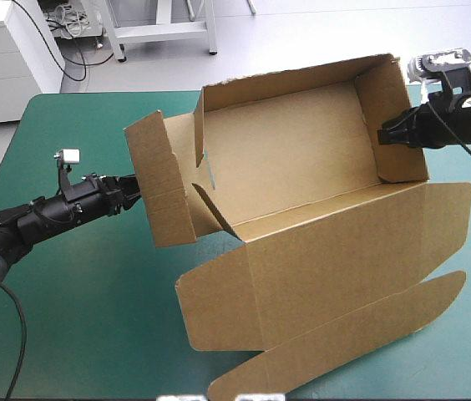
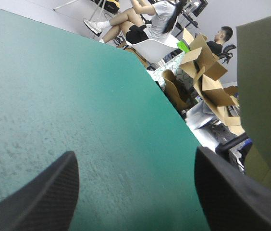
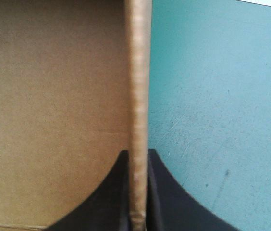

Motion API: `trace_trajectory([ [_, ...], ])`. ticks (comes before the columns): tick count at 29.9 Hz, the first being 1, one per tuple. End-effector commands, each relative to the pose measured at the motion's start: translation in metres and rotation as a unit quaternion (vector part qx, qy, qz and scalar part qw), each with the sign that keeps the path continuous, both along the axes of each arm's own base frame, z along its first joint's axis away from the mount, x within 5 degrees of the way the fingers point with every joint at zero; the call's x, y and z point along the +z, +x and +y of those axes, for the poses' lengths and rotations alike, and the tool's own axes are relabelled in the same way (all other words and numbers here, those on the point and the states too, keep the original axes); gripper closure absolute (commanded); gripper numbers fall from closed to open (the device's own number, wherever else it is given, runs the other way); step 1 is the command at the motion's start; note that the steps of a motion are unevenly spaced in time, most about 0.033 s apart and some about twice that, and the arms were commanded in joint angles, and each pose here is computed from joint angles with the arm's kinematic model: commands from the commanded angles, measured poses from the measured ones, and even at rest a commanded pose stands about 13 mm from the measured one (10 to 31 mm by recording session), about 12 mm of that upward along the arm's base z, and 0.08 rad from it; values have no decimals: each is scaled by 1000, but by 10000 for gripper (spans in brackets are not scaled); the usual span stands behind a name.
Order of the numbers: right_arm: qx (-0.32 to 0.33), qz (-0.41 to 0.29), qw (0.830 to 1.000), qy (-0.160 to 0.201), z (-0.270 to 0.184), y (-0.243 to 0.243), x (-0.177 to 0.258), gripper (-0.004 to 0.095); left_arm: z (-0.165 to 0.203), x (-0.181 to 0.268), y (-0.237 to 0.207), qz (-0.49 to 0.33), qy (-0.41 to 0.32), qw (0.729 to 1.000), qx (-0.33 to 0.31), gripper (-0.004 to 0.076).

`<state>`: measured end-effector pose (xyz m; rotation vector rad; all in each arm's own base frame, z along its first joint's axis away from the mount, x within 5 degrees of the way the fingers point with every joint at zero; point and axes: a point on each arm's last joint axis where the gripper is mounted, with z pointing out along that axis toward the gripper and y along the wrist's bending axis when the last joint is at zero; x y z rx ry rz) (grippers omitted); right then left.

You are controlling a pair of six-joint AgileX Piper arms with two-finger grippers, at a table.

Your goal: Fold the box

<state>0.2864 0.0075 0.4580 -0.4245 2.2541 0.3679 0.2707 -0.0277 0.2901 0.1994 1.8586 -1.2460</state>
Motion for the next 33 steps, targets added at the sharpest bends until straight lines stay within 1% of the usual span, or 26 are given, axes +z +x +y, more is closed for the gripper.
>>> trace_trajectory([
  [1,-3,-57,998,24,7,-11,23,927,-13,33,-5,-52,-55,996,-50,235],
  [5,-26,-68,997,11,8,-8,24,923,-19,41,-4,-56,-59,995,-63,235],
  [7,-37,-76,996,-3,12,-6,24,923,-19,46,-3,-62,-62,994,-62,235],
  [9,-47,-88,995,-10,18,-4,25,923,-19,49,-2,-67,-63,994,-62,235],
  [12,-60,-118,991,-15,30,-1,29,923,-19,55,-3,-76,-62,993,-62,235],
  [13,-64,-125,990,-10,34,0,31,923,-19,57,-3,-80,-62,993,-63,234],
  [19,-63,-173,983,-28,60,0,37,923,-27,72,-7,-97,-68,990,-77,234],
  [23,-62,-185,980,-33,68,-1,38,923,-36,84,-10,-116,-86,986,-89,235],
  [28,-64,-183,981,-27,70,-1,38,923,-45,100,-13,-141,-101,979,-103,234],
  [33,-66,-180,981,-20,70,-1,38,923,-60,109,-17,-153,-108,973,-132,227],
])
